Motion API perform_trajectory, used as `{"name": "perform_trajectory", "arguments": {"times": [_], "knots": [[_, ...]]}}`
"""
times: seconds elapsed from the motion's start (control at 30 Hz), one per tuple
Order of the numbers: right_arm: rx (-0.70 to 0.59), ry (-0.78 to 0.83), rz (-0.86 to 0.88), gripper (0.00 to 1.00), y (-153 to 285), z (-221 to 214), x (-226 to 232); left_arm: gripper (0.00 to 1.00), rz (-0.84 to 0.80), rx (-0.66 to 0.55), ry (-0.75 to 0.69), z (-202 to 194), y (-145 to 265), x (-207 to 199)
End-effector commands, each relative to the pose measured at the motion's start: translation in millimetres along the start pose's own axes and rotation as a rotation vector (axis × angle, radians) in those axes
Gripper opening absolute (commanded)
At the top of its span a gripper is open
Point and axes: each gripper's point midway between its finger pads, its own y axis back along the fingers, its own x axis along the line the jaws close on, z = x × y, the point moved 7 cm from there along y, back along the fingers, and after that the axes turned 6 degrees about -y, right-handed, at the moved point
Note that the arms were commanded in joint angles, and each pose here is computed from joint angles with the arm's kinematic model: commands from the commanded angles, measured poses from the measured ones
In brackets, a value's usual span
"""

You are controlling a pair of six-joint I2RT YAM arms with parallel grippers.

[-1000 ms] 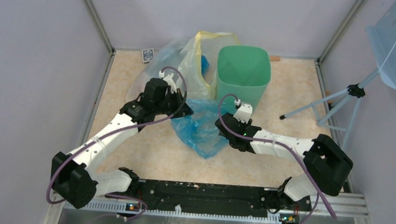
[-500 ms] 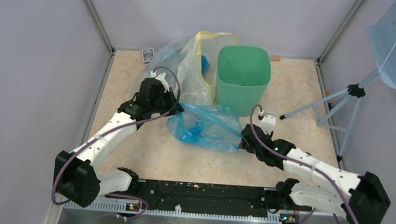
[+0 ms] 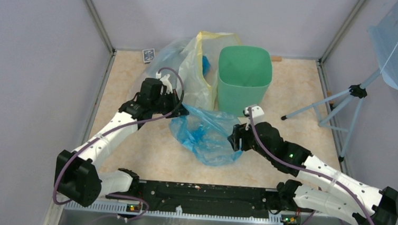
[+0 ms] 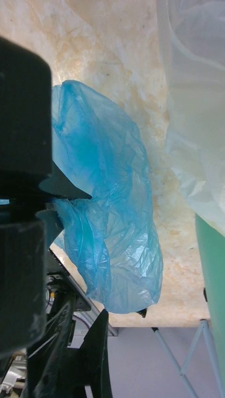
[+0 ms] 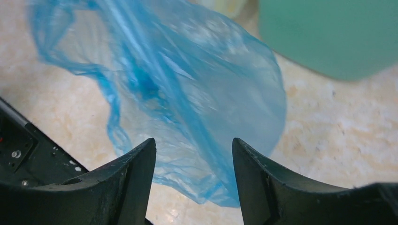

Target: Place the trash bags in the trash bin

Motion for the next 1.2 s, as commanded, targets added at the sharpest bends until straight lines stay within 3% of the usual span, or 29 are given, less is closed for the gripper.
{"name": "perform_trajectory", "arguments": {"times": [0.0,0.07,0.13,0.2,0.23,0.43,0.77,0.93,1.17], "knots": [[-0.142,0.198,0.172,0.57,-1,39,49,0.0,-0.064,-0.004,0.004,10,0,-10],[-0.156,0.256,0.231,0.51,-8,37,68,0.0,-0.072,0.001,0.016,10,0,-12],[-0.162,0.316,0.292,0.32,-18,31,86,0.0,-0.073,0.0,0.022,10,0,-13],[-0.206,0.339,0.352,0.06,-28,29,101,0.0,-0.072,0.0,0.022,11,2,-13],[-0.2,0.362,0.362,0.0,-34,23,102,0.0,-0.07,-0.001,0.021,11,2,-14],[-0.29,0.477,0.273,0.0,-81,-2,94,0.0,-0.105,0.016,0.029,11,10,-22],[-0.115,0.618,0.071,0.0,-153,-51,81,0.0,-0.268,0.074,0.034,6,42,-52],[-0.088,0.523,0.072,0.0,-164,-48,64,0.0,-0.352,0.092,0.004,1,69,-68],[0.078,0.338,0.119,0.0,-178,-51,35,0.0,-0.52,0.12,-0.05,8,104,-99]]}}
